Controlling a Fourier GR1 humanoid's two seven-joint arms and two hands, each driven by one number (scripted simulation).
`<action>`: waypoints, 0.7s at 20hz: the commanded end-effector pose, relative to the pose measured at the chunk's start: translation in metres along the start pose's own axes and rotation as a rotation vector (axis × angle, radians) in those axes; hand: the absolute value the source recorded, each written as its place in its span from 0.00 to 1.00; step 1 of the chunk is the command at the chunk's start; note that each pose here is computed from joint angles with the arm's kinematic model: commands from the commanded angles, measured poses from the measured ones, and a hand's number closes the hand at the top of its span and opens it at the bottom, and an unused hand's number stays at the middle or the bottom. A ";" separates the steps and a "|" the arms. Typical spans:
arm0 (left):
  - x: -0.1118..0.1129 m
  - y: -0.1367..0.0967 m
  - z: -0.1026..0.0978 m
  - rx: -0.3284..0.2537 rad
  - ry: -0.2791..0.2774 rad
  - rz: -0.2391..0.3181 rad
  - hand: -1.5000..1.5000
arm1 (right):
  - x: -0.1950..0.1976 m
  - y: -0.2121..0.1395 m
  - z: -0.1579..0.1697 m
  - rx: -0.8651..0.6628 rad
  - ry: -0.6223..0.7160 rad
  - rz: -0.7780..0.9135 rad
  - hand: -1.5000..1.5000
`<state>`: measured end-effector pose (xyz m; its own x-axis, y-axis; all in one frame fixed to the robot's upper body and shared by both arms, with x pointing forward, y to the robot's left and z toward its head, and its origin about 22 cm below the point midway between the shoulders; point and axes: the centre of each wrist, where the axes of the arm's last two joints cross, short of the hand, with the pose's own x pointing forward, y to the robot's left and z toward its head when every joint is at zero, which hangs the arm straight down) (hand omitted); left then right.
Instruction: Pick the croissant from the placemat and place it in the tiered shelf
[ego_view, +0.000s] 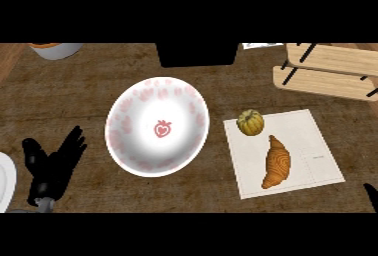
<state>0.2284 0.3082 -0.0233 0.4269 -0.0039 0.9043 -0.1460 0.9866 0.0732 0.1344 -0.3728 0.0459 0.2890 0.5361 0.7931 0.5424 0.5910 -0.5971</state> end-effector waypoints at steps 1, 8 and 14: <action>0.002 0.006 -0.008 -0.013 0.031 -0.007 0.50 | 0.015 -0.025 0.038 0.092 -0.013 0.049 0.00; 0.008 0.000 -0.017 -0.046 -0.004 -0.008 0.50 | 0.086 -0.031 0.062 0.285 0.025 0.102 0.00; 0.005 -0.027 -0.012 -0.084 0.003 -0.004 0.50 | 0.136 -0.029 0.066 0.286 0.161 0.217 0.00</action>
<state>0.2474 0.2922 -0.0218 0.4164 -0.0152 0.9091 -0.0793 0.9954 0.0530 0.1046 -0.2990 0.1382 0.4339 0.5746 0.6940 0.2251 0.6767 -0.7010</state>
